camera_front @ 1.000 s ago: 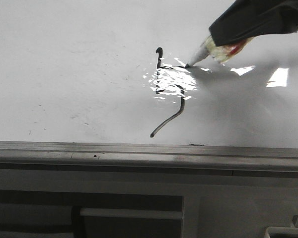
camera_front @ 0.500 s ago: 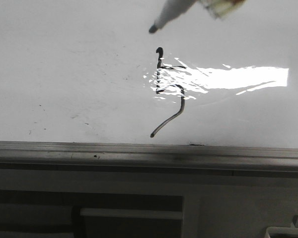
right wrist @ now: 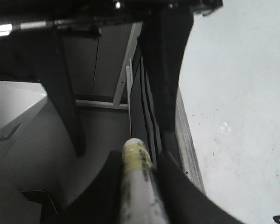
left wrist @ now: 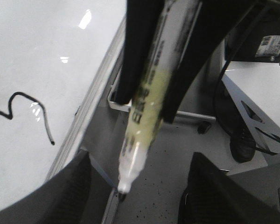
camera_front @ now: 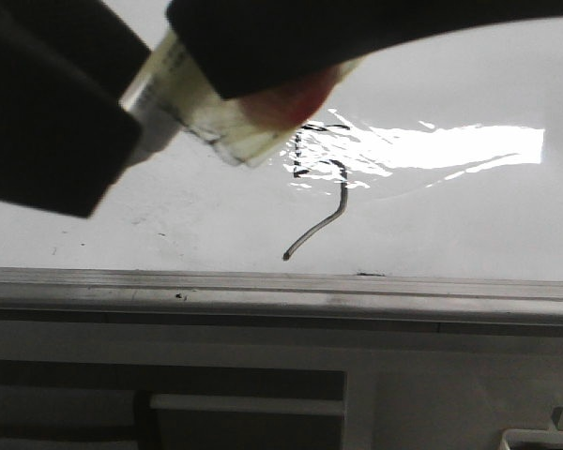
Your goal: Write number 5 on whiteboard
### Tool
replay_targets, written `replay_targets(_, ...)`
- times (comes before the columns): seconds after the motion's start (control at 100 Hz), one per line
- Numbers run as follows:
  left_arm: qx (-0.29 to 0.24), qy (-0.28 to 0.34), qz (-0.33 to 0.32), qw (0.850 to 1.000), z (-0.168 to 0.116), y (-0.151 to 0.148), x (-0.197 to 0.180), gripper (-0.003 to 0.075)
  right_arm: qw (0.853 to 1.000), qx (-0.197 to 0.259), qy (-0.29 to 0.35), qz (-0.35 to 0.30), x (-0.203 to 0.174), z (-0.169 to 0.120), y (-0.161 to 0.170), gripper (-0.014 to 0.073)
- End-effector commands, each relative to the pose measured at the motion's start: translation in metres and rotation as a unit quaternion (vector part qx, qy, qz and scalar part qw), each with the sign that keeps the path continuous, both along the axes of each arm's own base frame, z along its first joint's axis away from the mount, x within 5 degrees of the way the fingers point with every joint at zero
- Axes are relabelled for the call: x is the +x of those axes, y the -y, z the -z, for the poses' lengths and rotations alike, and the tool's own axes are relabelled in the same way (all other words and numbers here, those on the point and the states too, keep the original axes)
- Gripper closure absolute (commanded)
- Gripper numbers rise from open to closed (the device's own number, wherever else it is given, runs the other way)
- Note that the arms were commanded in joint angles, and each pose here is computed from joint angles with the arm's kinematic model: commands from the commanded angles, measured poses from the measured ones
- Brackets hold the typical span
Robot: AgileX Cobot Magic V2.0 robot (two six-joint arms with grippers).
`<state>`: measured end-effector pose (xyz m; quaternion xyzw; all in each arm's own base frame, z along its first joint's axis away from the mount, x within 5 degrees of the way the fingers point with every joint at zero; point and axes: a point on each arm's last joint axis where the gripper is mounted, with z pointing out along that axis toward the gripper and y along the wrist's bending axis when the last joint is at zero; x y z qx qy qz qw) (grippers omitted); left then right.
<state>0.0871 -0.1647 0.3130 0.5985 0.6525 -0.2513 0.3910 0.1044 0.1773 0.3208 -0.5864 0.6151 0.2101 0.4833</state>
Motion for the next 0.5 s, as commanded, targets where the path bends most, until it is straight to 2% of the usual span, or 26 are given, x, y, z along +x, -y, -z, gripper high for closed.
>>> replay_targets(0.0, -0.045, 0.014, -0.008, 0.999, -0.0146, 0.0104, 0.0022, 0.0300, 0.999, 0.042, 0.033, 0.010, 0.0018, -0.0182, -0.0032, 0.0648)
replay_targets(0.09, -0.049, 0.019, -0.015, 0.999, -0.0136, 0.0138, 0.0053, 0.0305, 0.999, 0.042, 0.033, 0.010, 0.0018, -0.0182, -0.0032, 0.0648)
replay_targets(0.16, -0.056, 0.023, -0.021, 0.998, -0.0146, 0.0144, 0.0070, 0.0351, 0.999, 0.042, 0.033, 0.010, 0.0018, -0.0182, -0.0032, 0.0648)
replay_targets(0.22, -0.059, 0.027, -0.025, 0.998, -0.0153, 0.0146, 0.0077, 0.0421, 0.999, 0.041, 0.032, 0.010, 0.0017, -0.0180, -0.0032, 0.0648)
replay_targets(0.4, -0.063, 0.030, -0.028, 0.997, -0.0157, 0.0152, 0.0089, 0.0728, 0.999, 0.041, 0.031, 0.009, 0.0015, -0.0178, -0.0032, 0.0648)
replay_targets(0.49, -0.063, 0.030, -0.028, 0.997, -0.0157, 0.0152, 0.0089, 0.0740, 0.999, 0.043, 0.029, 0.010, 0.0015, -0.0180, -0.0033, 0.0648)
